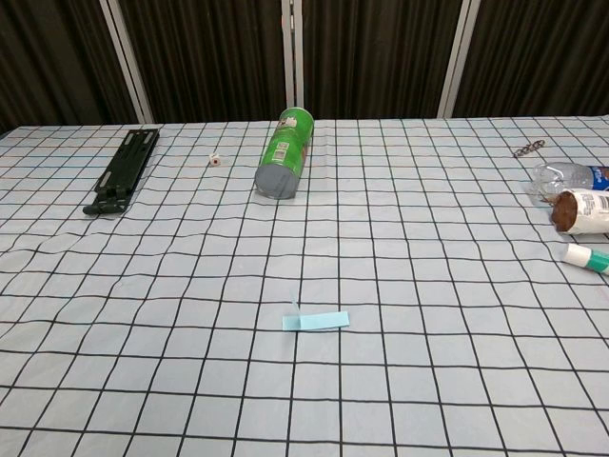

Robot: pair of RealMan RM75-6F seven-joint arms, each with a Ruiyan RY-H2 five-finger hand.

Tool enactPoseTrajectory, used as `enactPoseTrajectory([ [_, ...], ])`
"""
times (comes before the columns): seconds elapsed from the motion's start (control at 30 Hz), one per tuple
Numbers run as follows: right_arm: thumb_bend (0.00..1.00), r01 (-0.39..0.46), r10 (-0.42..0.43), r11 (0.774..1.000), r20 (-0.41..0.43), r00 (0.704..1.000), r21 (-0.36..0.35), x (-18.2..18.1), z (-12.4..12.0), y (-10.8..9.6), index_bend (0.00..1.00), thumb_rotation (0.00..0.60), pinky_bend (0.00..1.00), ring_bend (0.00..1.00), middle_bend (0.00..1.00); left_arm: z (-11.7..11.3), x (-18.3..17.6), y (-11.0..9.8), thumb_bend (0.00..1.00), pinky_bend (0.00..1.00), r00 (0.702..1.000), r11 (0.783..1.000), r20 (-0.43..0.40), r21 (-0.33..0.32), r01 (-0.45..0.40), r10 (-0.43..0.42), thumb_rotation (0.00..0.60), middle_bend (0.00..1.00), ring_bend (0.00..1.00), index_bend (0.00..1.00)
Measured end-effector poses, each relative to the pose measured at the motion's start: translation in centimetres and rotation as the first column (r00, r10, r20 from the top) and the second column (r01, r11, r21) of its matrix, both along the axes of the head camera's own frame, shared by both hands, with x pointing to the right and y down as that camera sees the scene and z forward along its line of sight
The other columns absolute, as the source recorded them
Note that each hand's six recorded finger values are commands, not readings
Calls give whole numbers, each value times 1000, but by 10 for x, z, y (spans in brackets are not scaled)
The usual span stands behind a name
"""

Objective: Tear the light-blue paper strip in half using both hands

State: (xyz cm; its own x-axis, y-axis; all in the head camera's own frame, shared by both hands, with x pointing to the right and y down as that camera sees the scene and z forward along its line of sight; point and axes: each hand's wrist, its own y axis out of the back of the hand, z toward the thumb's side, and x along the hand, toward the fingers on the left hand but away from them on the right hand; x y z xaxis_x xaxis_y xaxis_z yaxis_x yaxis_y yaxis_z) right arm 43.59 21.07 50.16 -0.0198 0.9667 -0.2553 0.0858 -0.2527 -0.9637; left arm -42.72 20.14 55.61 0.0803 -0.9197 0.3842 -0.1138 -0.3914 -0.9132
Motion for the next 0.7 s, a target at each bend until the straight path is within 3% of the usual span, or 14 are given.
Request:
enactPoseTrajectory([
  [0.2, 0, -2, 2, 1000, 8, 1000, -5, -1, 1, 0, 0, 600, 0, 0, 0, 4, 1, 0, 19, 0, 1000, 1000, -3, -19, -8, 8, 600, 0, 0, 0],
  [0.4, 0, -2, 2, 1000, 13, 1000, -11, -2, 2, 0, 0, 600, 0, 0, 0, 17, 13, 0, 36, 0, 996, 996, -43, -38, -78, 77, 600, 0, 0, 18],
  [0.6, 0, -13, 13, 1000, 8, 1000, -11, 2, 4, -3, 0, 600, 0, 0, 0, 39, 48, -10, 197, 0, 968, 972, -112, -47, -232, 226, 600, 0, 0, 219],
  [0.7, 0, -27, 26, 1000, -5, 1000, -6, 6, 4, -5, 0, 600, 0, 0, 0, 48, 76, -22, 308, 0, 936, 943, -136, -30, -330, 323, 600, 0, 0, 323],
])
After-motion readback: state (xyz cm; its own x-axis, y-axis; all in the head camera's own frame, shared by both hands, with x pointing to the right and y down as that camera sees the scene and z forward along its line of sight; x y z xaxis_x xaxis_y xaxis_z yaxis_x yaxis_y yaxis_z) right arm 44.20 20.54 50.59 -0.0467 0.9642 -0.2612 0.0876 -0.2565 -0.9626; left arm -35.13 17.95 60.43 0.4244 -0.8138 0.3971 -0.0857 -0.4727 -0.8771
